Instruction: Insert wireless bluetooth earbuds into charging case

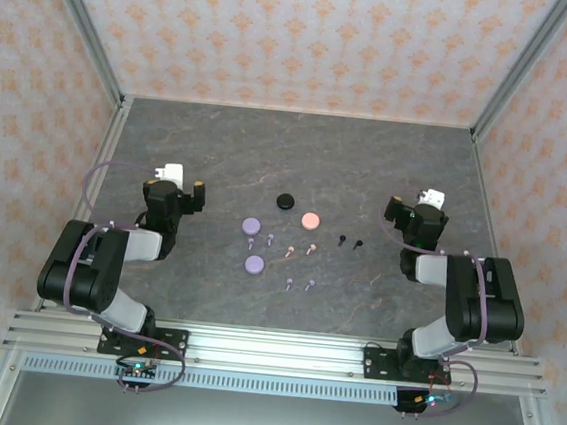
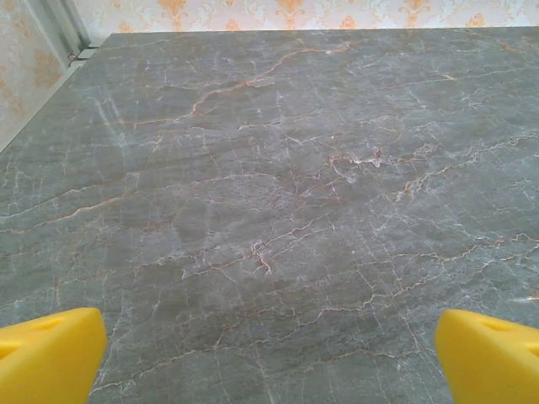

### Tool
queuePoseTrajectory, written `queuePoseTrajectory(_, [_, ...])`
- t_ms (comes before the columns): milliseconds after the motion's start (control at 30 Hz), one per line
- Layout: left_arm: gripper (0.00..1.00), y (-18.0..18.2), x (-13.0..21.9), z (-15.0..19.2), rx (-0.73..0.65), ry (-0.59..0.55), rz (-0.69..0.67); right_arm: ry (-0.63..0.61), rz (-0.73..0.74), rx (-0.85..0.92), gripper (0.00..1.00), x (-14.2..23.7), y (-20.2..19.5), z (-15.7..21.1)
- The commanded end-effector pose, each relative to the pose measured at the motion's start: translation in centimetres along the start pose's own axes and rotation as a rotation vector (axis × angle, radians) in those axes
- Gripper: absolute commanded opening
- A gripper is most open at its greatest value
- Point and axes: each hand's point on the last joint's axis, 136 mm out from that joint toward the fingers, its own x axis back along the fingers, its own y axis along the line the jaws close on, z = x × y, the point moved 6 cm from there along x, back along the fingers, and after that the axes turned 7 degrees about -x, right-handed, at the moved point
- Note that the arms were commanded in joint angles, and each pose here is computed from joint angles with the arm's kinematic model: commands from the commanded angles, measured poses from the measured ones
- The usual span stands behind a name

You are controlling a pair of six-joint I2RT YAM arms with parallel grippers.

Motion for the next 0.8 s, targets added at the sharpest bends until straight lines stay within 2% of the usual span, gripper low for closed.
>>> queuePoseTrajectory(0, [1.00,0.29,-0.06,-0.55,0.013,-0.009,-0.015,0.005,-0.014,-0.003,0.99,-0.06,0.30,-0.02])
queuePoseTrajectory(667, [1.00,0.26,-0.06,-0.53,0.013,-0.008,-0.013,0.007,-0.016,-0.005,0.99,-0.07,0.27,-0.01])
queuePoseTrajectory(767, [1.00,0.51,0.52,-1.42,0.010,-0.012,-0.052,0.003,-0.022,-0.008,0.99,0.04,0.25,-0.06])
